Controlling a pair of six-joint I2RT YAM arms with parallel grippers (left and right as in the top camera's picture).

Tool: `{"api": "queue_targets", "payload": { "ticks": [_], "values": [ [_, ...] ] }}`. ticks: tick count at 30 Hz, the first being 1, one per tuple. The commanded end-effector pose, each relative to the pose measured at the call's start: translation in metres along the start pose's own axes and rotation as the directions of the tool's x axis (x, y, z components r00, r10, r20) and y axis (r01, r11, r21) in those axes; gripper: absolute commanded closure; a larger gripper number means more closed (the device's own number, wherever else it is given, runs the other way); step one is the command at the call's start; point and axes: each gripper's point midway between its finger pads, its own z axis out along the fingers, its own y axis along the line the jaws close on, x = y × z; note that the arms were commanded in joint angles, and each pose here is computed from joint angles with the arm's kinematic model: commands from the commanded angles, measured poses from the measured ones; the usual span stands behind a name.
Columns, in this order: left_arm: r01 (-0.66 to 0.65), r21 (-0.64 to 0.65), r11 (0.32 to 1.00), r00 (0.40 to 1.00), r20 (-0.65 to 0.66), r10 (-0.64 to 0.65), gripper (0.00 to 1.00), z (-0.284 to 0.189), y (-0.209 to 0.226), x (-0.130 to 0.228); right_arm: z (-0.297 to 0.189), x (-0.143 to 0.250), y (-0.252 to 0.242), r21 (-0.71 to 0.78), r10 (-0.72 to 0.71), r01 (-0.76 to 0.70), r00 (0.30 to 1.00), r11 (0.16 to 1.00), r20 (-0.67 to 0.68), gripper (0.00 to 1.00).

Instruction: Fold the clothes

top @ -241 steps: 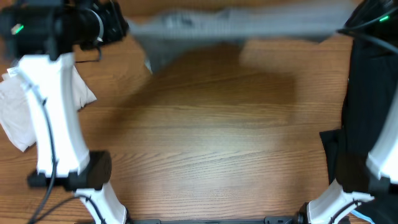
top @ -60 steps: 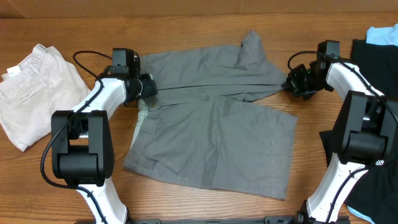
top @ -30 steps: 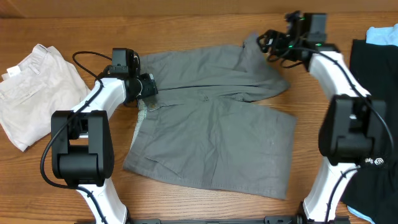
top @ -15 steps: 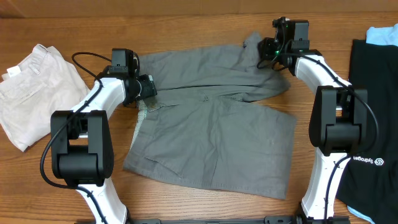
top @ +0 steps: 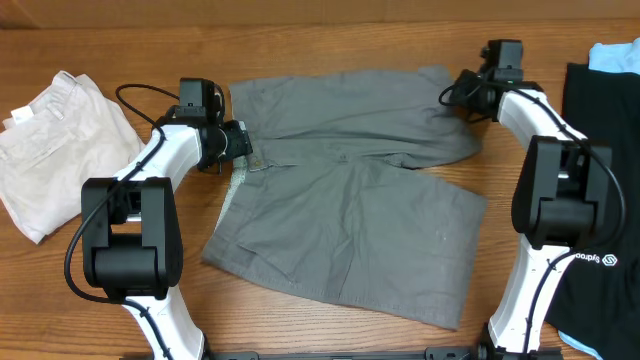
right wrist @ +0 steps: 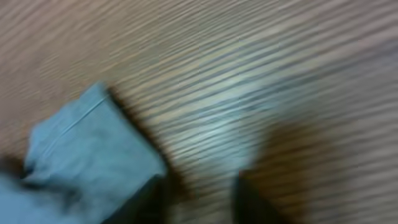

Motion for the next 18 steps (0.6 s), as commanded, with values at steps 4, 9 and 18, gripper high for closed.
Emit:
{"api": "queue_targets", "payload": {
  "ticks": [4, 9, 18],
  "values": [
    [0.026, -0.043, 0.999, 0.998, -0.056, -0.028, 0.31, 0.015, 0.015, 0.017, -0.01, -0.008, 0.006, -0.026, 0.029, -0.029, 1.0, 0.999, 0.011, 0.2],
    [0.026, -0.044, 0.999, 0.998, -0.051, -0.028, 0.32, 0.015, 0.015, 0.015, -0.063, -0.025, -0.001, 0.053, 0.028, -0.03, 0.999, 0.998, 0.038, 0.21],
    [0.001, -0.03, 1.0, 1.0, 0.026, 0.0, 0.24, -0.055, 0.002, -0.034, -0.18, -0.001, -0.031, 0.18, 0.089, -0.073, 0.993, 0.981, -0.083, 0.0]
  ]
}}
